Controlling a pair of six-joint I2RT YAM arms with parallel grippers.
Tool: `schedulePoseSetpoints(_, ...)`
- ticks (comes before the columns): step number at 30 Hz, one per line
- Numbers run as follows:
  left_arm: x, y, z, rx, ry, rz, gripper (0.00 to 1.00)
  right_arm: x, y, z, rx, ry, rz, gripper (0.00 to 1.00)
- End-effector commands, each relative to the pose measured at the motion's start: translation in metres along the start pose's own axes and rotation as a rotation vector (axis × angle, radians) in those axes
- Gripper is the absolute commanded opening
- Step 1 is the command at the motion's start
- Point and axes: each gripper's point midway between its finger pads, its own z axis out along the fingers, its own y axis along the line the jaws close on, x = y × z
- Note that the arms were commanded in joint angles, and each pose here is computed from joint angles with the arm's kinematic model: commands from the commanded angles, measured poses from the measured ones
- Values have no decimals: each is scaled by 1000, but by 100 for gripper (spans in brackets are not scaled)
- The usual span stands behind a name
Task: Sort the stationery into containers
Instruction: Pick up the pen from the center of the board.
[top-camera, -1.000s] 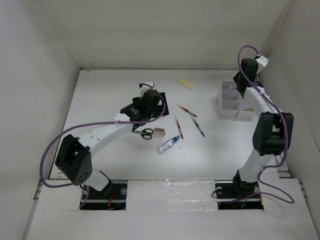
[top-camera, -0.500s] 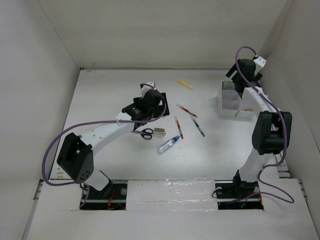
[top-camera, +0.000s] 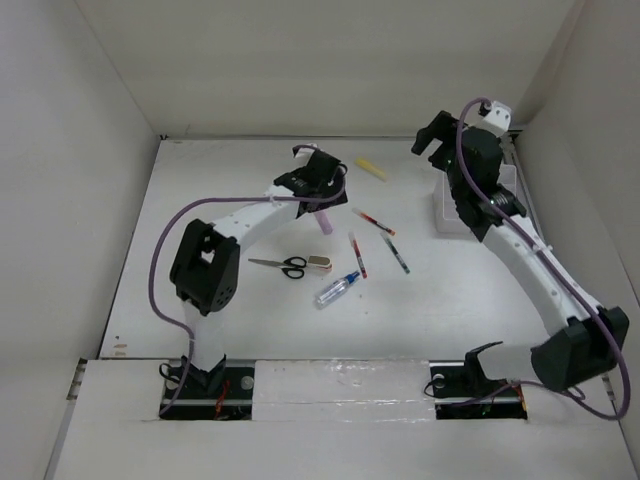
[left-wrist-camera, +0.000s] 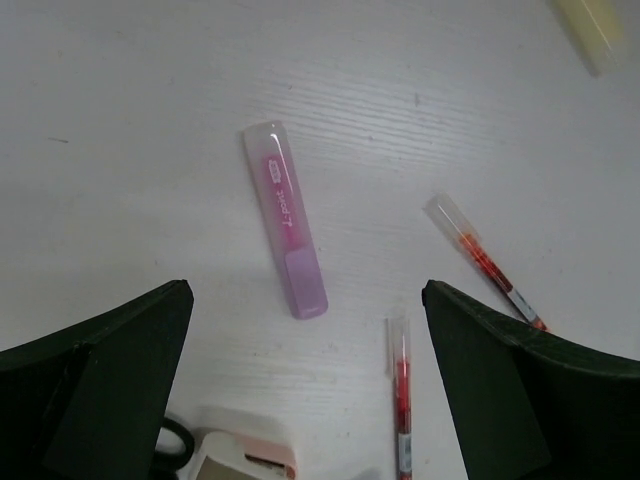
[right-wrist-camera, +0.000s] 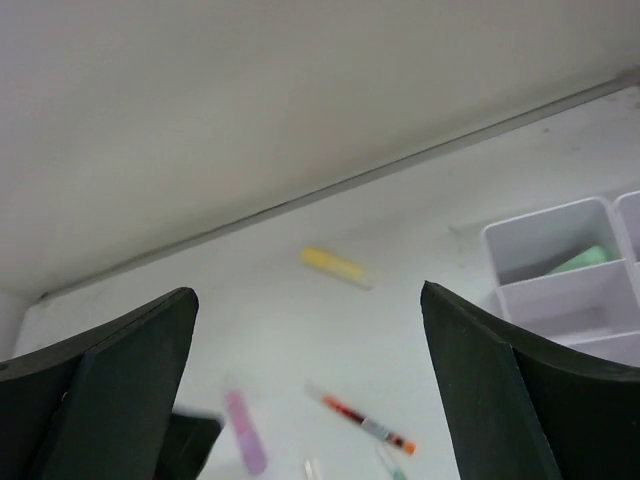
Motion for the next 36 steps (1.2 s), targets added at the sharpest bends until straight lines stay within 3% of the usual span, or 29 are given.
schedulePoseSetpoints(1,9,2,18,-88,65,0,99,16,16,-28,-93,41,-23,99)
schedulePoseSetpoints(7,17,2,32,-141,97,-53,94,22,35,-66,-231,63,-12,99)
schedulePoseSetpoints(16,24,9,26,-131,100,-59,94,39,33,-76,-263,110,-39,99)
schedulePoseSetpoints(18,37,12,37,-145,131,-48,85,41,35,-80,-285,121,-39,99)
schedulePoseSetpoints(23,55,14,50,-164,187,-31,77,43,37,-83,-304,129,-39,99)
schedulePoseSetpoints(28,63,15,57,-182,216,-42,55,38,41,-90,-329,120,-33,99)
schedulePoseSetpoints(34,86,21,76,-216,276,-22,55,37,42,-94,-338,123,-32,99)
schedulePoseSetpoints(36,90,25,81,-222,293,-27,33,35,44,-98,-350,119,-30,99)
